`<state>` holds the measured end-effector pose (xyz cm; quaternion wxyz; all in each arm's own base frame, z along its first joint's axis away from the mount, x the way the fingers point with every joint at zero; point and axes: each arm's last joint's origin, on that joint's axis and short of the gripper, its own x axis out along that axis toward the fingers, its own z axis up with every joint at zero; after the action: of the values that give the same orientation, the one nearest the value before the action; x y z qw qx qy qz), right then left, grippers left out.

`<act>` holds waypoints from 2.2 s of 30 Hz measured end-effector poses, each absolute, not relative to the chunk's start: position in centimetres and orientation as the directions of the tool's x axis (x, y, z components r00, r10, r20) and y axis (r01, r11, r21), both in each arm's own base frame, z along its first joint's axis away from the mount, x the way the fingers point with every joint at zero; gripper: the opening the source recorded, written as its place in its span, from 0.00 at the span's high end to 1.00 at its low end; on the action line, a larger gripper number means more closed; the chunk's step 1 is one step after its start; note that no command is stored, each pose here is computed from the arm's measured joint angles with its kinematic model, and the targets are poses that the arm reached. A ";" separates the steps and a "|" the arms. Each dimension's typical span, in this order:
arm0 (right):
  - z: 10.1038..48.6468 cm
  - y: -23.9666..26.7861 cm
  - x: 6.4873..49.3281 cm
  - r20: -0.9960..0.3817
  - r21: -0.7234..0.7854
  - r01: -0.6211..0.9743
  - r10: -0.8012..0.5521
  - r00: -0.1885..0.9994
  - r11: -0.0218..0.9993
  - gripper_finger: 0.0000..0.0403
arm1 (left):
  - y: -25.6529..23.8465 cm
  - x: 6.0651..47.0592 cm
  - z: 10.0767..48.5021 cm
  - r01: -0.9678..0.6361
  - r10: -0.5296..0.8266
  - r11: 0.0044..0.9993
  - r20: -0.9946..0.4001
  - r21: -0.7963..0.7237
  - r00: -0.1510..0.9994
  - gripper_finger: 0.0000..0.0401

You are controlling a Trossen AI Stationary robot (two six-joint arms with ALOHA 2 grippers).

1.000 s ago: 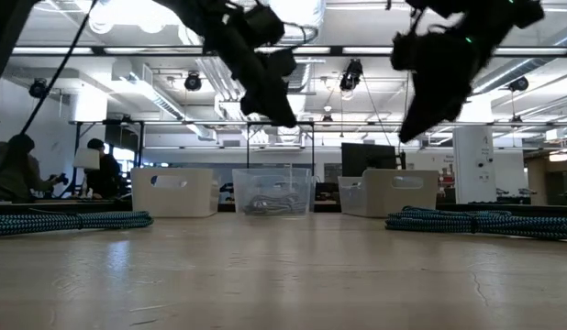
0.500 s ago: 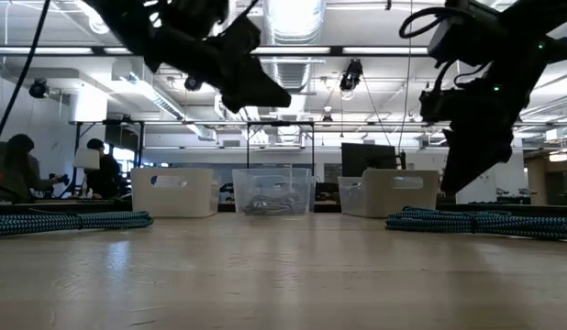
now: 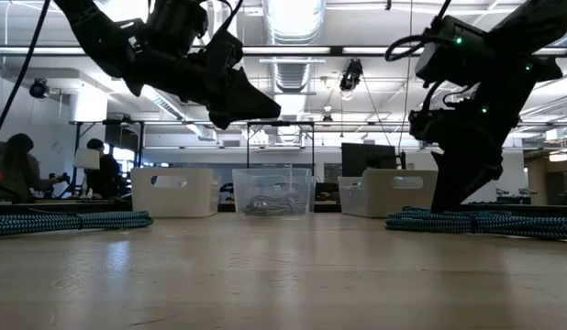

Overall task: Pick & Place USB Port
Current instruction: Put the top right blue charger cable into the gray bin

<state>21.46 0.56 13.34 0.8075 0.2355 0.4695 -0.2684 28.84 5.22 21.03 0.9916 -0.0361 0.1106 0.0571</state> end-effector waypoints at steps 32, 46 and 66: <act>22.6 -2.0 23.1 -0.624 0.090 0.645 -0.462 0.630 0.759 0.94 | 5.2 28.8 20.8 -0.124 0.105 0.990 -0.233 -0.069 0.967 0.82; 23.4 -11.0 21.6 -0.601 -0.019 0.842 -0.679 0.422 0.539 0.94 | 5.2 28.8 20.8 -0.124 0.104 0.990 -0.235 -0.069 0.966 0.82; 15.9 -16.6 24.0 -0.765 -0.045 0.865 -0.574 0.292 0.499 0.94 | 5.2 28.7 20.5 -0.126 0.103 0.989 -0.266 -0.071 0.958 0.82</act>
<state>23.96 -16.64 15.91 0.7800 0.1937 0.3759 -0.4613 28.68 5.20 20.48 0.9886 -0.0438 0.1320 0.0580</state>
